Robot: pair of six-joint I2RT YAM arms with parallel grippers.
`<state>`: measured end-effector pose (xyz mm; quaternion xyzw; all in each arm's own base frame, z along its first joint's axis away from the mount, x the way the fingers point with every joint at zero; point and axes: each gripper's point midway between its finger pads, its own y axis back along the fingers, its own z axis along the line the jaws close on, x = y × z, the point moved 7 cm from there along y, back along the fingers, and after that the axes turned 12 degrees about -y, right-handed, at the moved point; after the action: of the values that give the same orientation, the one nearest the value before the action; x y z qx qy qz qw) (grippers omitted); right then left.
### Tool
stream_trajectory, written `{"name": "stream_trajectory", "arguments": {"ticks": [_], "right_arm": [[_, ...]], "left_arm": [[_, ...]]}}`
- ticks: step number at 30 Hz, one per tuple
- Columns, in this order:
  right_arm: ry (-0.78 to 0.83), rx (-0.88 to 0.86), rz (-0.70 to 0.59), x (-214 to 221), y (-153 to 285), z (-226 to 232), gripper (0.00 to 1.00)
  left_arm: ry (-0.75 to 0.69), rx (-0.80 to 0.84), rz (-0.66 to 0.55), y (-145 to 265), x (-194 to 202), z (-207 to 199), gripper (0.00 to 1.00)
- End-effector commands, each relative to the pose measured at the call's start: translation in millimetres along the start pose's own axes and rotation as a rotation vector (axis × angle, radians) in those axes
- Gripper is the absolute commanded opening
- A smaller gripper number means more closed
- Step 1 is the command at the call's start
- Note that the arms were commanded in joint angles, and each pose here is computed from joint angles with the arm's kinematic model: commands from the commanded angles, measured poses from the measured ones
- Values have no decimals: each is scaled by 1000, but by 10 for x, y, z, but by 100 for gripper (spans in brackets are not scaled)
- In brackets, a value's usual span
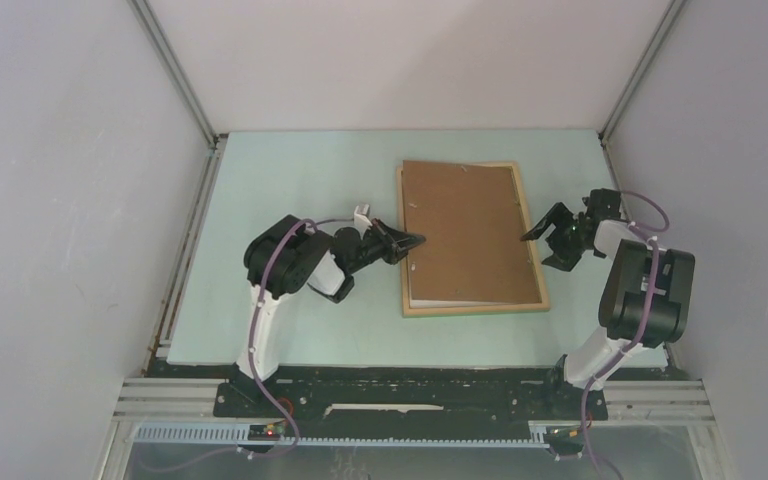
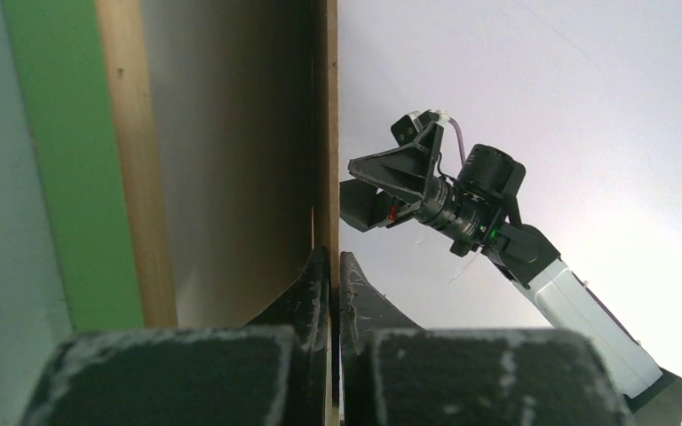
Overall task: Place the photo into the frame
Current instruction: Place the photo frame item in the photo frame.
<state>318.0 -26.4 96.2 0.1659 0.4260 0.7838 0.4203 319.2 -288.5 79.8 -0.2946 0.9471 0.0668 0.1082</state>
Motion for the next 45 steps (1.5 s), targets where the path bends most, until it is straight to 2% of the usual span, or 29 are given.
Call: {"name": "stream_trajectory", "arguments": {"ticks": [1, 10, 13, 16, 22, 24, 28, 36, 39, 45], "right_arm": [[4, -27, 21, 38, -57, 73, 88], [-1, -65, 35, 94, -78, 123, 86], [1, -62, 32, 83, -72, 110, 86], [4, -53, 29, 71, -68, 77, 86], [9, -51, 21, 48, -50, 61, 86], [11, -50, 19, 48, -43, 62, 86], [15, -58, 16, 44, -35, 78, 86], [22, -69, 12, 38, -28, 98, 86], [30, -60, -2, 30, -10, 99, 86], [39, -56, -29, 2, 33, 107, 87]], "left_arm": [[-29, 116, -26, -118, -41, -215, 0], [-99, -14, -11, -182, -14, -130, 1], [-132, -102, 13, -182, -19, -104, 5], [-187, -181, 37, -145, -38, -143, 15], [-311, -343, 101, -70, -92, -279, 47], [-333, -443, 143, -24, -69, -255, 53], [-406, -526, 150, 15, -90, -360, 70], [-532, -680, 193, 121, -184, -537, 80], [-594, -695, 191, 210, -238, -697, 85], [-690, -725, 185, 460, -306, -893, 90]]}}
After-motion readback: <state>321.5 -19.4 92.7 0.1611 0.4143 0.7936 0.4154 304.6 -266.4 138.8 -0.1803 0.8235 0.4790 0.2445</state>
